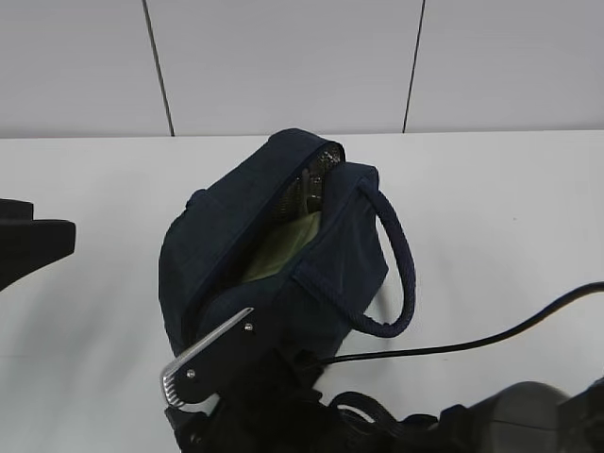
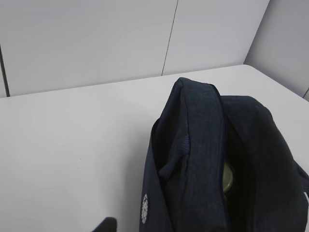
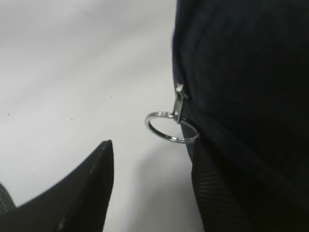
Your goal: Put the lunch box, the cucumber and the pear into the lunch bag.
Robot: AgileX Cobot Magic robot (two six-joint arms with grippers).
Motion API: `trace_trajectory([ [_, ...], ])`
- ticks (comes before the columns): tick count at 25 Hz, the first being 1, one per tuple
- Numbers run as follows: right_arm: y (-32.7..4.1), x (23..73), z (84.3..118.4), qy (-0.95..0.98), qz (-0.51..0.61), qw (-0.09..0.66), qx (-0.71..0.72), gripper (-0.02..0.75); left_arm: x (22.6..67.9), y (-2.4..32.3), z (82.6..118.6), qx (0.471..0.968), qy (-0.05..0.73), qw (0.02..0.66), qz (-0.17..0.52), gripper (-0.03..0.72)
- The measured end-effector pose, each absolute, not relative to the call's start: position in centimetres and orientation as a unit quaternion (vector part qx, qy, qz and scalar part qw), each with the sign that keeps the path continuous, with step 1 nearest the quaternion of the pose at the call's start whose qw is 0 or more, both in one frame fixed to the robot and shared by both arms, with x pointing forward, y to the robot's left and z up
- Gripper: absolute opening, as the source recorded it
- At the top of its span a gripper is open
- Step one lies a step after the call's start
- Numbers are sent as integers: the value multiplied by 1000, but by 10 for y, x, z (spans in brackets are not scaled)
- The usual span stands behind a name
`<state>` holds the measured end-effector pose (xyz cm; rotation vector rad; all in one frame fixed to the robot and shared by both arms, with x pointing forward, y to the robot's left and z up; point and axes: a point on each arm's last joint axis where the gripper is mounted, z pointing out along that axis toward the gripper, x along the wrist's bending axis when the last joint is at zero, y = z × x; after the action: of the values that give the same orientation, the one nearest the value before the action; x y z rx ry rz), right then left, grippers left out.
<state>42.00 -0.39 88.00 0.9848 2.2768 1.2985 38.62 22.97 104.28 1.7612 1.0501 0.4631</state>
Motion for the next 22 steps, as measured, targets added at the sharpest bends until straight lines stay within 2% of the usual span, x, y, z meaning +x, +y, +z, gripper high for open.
trace_trajectory([
  [12,3,425,877,804,452,179,342,391,386,230,1043,727,434,498,190,350],
  [17,1,426,877,809,442,194,336,277,386,230,1043,726,434,498,190,350],
  [22,0,427,877,808,437,199,341,104,386,230,1043,726,434,498,190,350],
])
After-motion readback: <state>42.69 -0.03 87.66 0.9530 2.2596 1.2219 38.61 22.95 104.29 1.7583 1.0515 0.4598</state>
